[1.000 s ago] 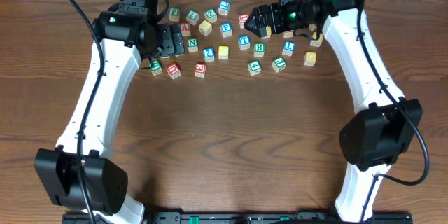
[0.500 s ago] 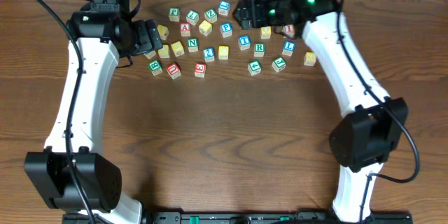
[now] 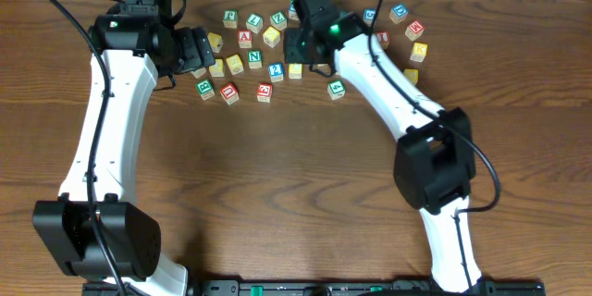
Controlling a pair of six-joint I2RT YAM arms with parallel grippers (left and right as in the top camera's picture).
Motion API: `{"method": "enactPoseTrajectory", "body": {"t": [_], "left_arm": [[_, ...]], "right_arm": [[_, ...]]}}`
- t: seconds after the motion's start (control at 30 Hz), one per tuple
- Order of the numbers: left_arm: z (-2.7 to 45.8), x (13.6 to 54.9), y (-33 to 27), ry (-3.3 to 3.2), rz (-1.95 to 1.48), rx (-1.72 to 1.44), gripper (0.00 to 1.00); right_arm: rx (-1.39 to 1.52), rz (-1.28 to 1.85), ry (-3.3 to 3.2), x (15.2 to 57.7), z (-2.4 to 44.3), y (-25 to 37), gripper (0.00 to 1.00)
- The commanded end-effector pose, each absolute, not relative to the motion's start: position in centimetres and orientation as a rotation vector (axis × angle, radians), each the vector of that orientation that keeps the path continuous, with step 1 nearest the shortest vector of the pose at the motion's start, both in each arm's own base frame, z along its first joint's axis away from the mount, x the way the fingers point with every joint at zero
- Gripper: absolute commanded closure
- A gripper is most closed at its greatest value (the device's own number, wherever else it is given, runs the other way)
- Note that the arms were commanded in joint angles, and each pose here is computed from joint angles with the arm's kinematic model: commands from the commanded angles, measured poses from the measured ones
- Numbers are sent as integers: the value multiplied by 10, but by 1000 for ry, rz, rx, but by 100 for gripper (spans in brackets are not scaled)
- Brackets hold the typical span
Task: Spell out CORL
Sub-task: 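Swing the right arm over the blocks toward the yellow C block, then lower the right gripper around the yellow C block and close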
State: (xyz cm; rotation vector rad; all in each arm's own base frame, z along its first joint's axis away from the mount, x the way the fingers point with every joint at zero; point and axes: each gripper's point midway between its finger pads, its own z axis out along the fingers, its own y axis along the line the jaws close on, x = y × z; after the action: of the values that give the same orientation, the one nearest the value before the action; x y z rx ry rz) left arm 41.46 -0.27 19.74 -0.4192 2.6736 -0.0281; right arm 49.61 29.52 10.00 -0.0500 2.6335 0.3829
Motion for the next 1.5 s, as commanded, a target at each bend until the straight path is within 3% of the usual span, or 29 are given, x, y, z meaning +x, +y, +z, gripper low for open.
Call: {"method": "enactPoseTrajectory", "body": {"t": [0.0, 0.83, 1.47], "left_arm": [[201, 412, 1, 2674, -15, -429, 2], [198, 406, 1, 2698, -9, -433, 2], [198, 406, 1, 2700, -9, -433, 2]], "right_arm": [[25, 310, 2649, 499, 75, 297, 57], [51, 279, 2614, 507, 61, 298, 58], [95, 264, 2550, 512, 25, 293, 55]]}}
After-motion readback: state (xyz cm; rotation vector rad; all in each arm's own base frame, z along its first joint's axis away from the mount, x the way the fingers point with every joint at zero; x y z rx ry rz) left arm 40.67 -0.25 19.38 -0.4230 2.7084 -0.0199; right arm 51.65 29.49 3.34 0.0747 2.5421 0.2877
